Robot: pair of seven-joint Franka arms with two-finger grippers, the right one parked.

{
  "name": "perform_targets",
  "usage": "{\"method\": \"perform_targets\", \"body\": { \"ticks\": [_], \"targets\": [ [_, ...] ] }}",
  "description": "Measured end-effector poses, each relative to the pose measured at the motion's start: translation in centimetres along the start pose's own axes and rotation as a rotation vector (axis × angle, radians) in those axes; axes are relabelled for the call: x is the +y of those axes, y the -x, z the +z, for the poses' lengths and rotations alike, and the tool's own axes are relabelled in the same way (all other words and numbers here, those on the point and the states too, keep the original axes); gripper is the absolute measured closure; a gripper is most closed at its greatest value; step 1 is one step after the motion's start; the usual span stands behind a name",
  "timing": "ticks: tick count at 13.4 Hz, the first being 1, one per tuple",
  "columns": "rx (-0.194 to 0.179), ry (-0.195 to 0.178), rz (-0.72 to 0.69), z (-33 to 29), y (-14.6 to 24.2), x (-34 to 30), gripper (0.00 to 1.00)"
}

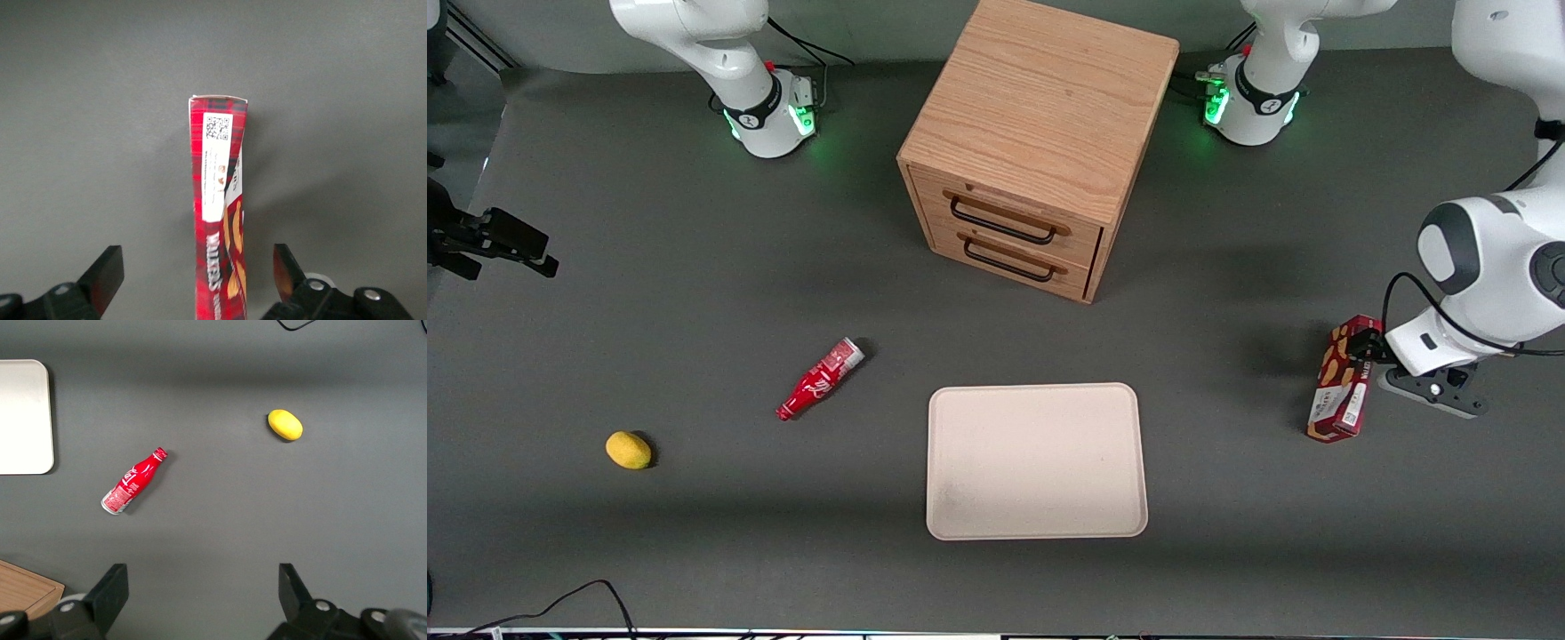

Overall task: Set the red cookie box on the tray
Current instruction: 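Close the left gripper on the top of the red cookie box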

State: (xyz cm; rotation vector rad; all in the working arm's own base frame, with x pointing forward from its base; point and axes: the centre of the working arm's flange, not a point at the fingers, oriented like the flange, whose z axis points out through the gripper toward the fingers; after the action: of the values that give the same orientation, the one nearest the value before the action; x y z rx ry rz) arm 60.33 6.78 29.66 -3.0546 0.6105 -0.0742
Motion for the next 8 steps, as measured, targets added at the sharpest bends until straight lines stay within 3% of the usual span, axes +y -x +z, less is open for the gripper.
{"method": "perform_targets", "body": {
  "ticks": [3,8],
  "targets": [
    [0.012,0.023,-0.032,3.0,-0.1,-0.1,0.0],
    [0.021,0.02,-0.039,4.9,0.1,-0.2,0.0]
  ]
}}
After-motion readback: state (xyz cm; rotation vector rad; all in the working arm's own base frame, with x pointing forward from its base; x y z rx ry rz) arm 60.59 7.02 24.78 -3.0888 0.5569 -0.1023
